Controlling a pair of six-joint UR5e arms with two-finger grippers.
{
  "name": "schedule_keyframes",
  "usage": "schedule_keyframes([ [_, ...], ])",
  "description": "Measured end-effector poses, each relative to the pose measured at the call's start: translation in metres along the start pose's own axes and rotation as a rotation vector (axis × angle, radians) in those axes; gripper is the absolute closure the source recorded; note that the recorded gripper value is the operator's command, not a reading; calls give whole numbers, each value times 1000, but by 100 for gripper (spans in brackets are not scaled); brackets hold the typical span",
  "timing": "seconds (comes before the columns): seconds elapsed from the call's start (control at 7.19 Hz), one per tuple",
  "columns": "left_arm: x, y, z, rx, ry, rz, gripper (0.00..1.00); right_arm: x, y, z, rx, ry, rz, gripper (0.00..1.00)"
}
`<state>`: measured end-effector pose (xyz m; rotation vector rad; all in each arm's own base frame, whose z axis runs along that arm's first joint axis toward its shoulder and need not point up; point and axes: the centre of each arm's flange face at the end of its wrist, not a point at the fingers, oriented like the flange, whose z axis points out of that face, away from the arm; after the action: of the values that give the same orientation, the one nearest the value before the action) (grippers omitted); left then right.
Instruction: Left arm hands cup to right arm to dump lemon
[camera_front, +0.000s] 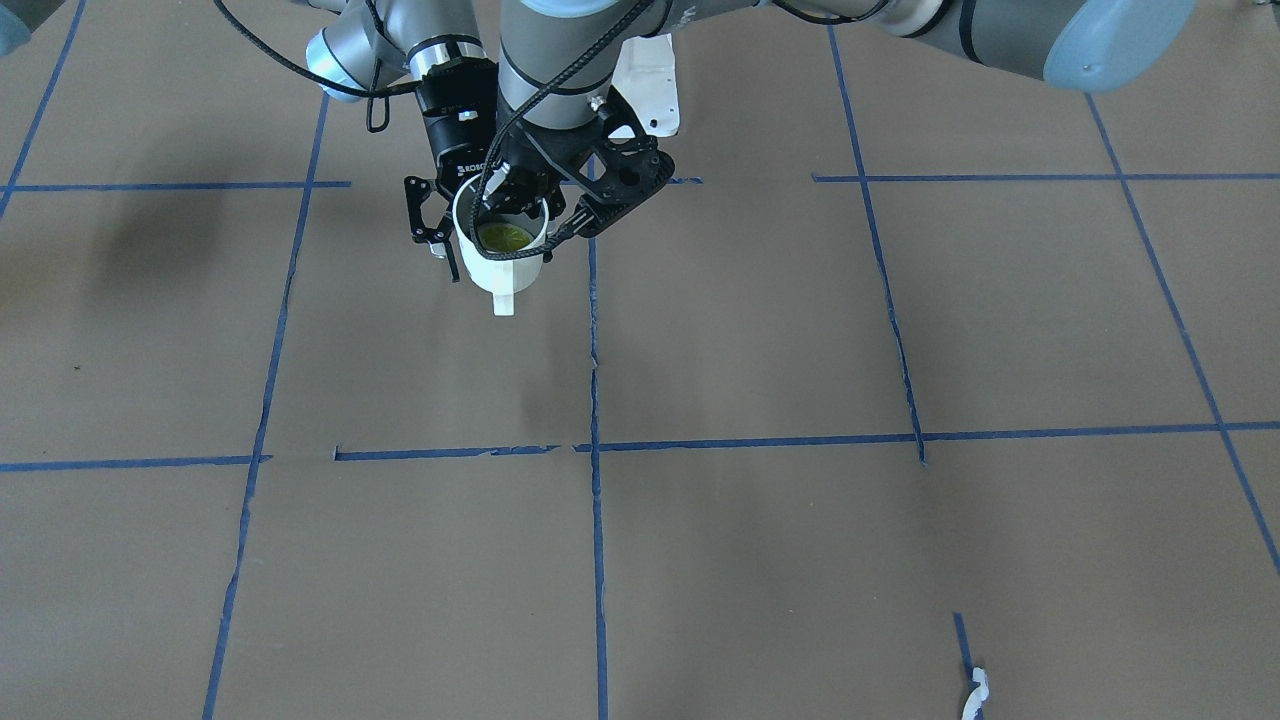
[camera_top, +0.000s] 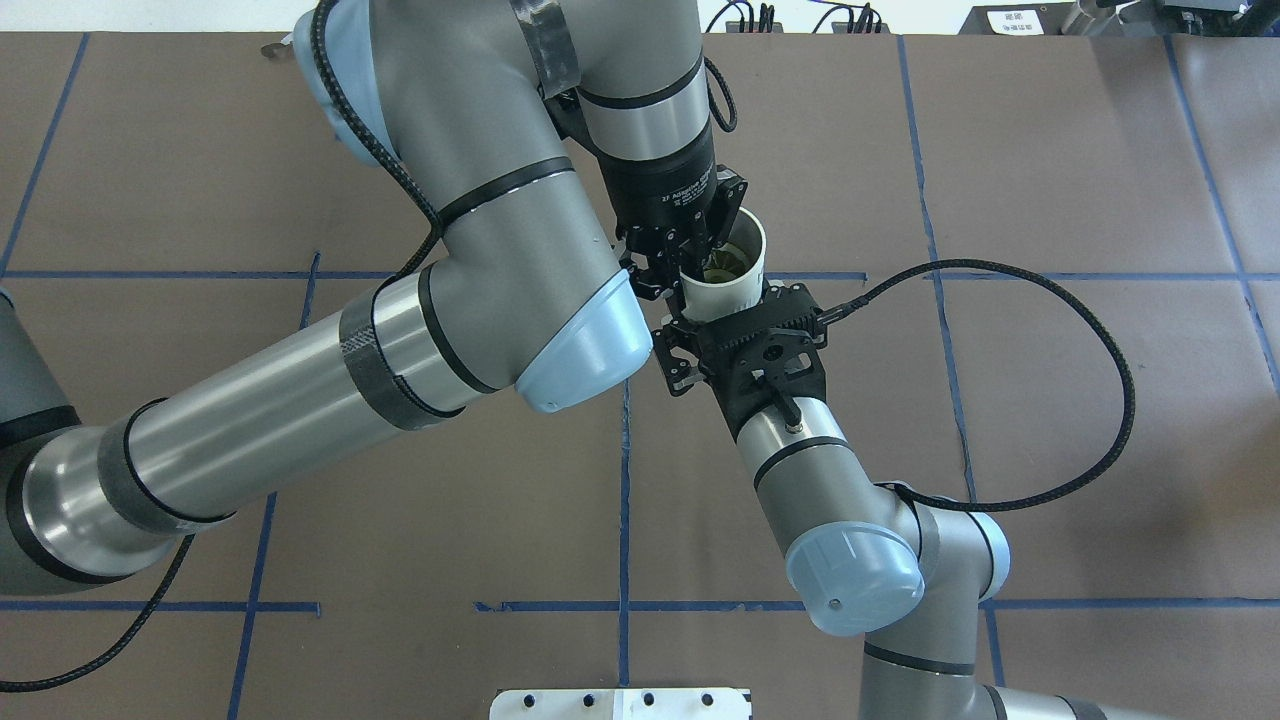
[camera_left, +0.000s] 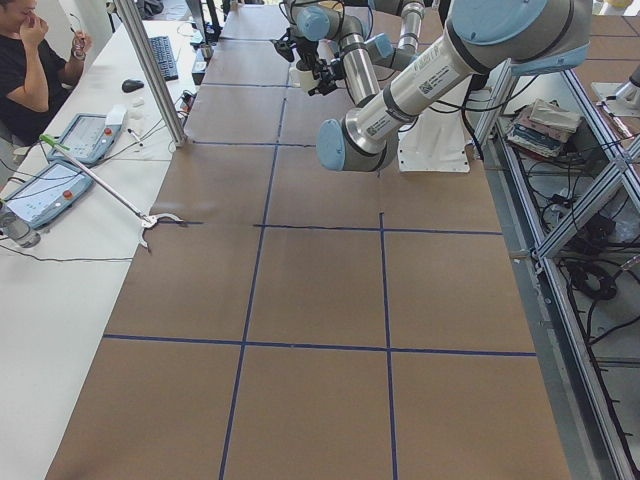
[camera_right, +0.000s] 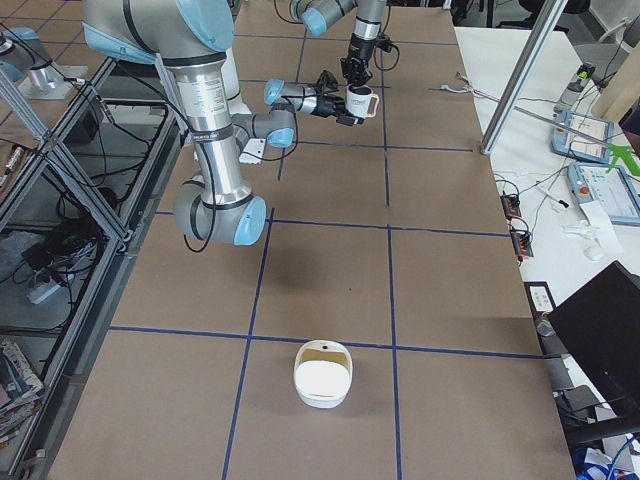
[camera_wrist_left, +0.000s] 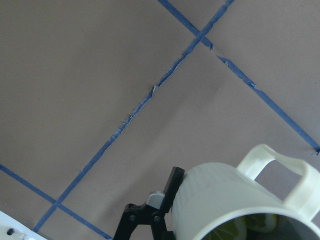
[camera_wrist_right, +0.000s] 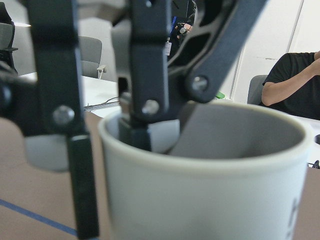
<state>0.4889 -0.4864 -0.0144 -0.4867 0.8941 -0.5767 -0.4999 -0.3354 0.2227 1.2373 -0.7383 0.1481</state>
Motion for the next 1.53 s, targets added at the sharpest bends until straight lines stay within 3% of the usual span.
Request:
schedule_keyframes([
  [0.42,-5,8,-18,-1,36,25,0,-2,2,-4,5,4,-5,95],
  [0.7,-12,-4,-67,35,119,41,0,6,4,-3,10,18,-3,98],
  [0.84,-14,-20,-85,59,146,30,0,22,9,-2,8,35,37,100],
  [1.11,-22,-50,-95,90,157,22,0,84,12,9,16,87,210,99],
  [1.53,-42,-73,-95,110,156,30,0,217,-3,22,-5,65,356,98],
])
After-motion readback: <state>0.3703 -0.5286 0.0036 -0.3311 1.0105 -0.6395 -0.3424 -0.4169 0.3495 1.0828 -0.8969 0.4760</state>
